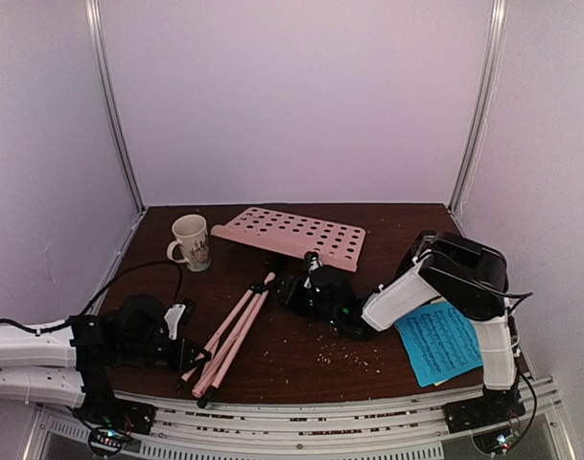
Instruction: Pack up the instrument practice props
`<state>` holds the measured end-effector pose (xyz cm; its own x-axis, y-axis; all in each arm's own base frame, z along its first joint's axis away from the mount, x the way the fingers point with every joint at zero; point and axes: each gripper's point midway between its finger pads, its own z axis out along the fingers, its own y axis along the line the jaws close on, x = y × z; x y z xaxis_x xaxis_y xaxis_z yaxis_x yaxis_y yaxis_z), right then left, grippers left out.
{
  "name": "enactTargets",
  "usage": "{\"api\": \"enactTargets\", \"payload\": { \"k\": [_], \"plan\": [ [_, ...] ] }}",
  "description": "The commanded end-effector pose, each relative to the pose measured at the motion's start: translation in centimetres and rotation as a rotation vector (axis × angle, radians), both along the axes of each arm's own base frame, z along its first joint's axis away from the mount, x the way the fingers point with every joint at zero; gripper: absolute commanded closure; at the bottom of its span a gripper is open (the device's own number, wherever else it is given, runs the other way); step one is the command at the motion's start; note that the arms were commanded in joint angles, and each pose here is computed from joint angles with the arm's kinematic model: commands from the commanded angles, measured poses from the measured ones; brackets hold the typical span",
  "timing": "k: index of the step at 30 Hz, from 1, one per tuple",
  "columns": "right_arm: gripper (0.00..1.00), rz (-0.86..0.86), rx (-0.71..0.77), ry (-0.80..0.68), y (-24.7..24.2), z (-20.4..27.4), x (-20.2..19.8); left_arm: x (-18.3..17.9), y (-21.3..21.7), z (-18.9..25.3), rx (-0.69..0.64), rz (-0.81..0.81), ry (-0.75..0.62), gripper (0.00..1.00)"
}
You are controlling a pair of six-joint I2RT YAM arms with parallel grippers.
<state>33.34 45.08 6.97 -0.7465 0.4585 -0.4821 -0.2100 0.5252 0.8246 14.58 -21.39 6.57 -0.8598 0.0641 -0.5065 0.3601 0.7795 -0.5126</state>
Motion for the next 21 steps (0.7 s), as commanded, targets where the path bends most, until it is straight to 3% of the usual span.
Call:
{"api": "enactTargets", "payload": {
  "k": [1, 14, 21],
  "plan": [
    [0.42, 0.058, 0.024, -0.068, 0.2, 2.0, -2.0, 2.8, -3.3, 7.0, -0.231, -0.005, -0.220, 1.00],
    [0.27, 0.041, -0.029, -0.128, -4.3, 5.0, -4.4, 2.4, -5.2, 6.2, -0.251, -0.082, -0.186, 0.97],
    [0.23, 0.020, -0.077, -0.183, -7.2, 7.1, -5.6, 2.0, -6.6, 7.4, -0.295, -0.150, -0.190, 0.57]
  ]
}}
